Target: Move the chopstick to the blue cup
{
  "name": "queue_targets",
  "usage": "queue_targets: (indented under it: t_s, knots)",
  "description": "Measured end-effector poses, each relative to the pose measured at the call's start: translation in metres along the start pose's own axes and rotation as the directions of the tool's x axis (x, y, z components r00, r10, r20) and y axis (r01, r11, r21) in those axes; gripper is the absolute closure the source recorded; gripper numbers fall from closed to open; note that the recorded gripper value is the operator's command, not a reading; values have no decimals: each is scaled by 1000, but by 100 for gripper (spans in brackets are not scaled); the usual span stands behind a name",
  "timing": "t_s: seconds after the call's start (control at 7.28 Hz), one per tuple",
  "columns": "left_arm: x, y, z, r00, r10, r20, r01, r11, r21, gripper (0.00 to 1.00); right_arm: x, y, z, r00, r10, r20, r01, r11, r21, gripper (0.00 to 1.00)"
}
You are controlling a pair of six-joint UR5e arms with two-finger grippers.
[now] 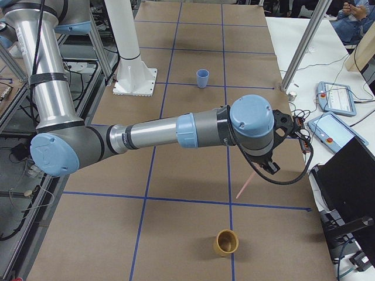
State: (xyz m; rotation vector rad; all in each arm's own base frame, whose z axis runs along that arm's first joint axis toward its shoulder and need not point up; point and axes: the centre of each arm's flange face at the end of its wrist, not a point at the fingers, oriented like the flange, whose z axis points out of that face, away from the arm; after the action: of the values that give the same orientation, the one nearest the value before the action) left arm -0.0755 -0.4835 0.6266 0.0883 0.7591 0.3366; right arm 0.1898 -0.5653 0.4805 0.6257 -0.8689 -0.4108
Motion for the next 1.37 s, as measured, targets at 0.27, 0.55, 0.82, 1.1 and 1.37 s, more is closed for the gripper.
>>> queue_targets:
  t_s: [0.27, 0.55, 0.82, 1.1, 1.37]
  knots:
    - [0, 0, -1, 1000, -1, 1, 1, 1000, 2, 0, -84, -56, 34, 997, -12, 75, 13, 1000, -9, 100]
    - [0, 0, -1, 1000, 0, 1, 0, 1000, 2, 0, -176, -104, 72, 980, -130, 152, 134, 991, -18, 100]
    - [0, 2, 0, 1000, -1, 0, 1, 1000, 1, 0, -269, -135, 113, 958, -229, 172, 233, 972, -8, 100]
    - [-1, 9, 3, 1000, -8, -3, 8, 1000, -6, 0, -389, -179, 161, 971, -216, 104, 215, 976, 12, 100]
    - [-3, 16, 8, 1000, -17, -6, 17, 1000, -13, 0, -497, -214, 198, 980, -193, 51, 193, 981, -3, 100]
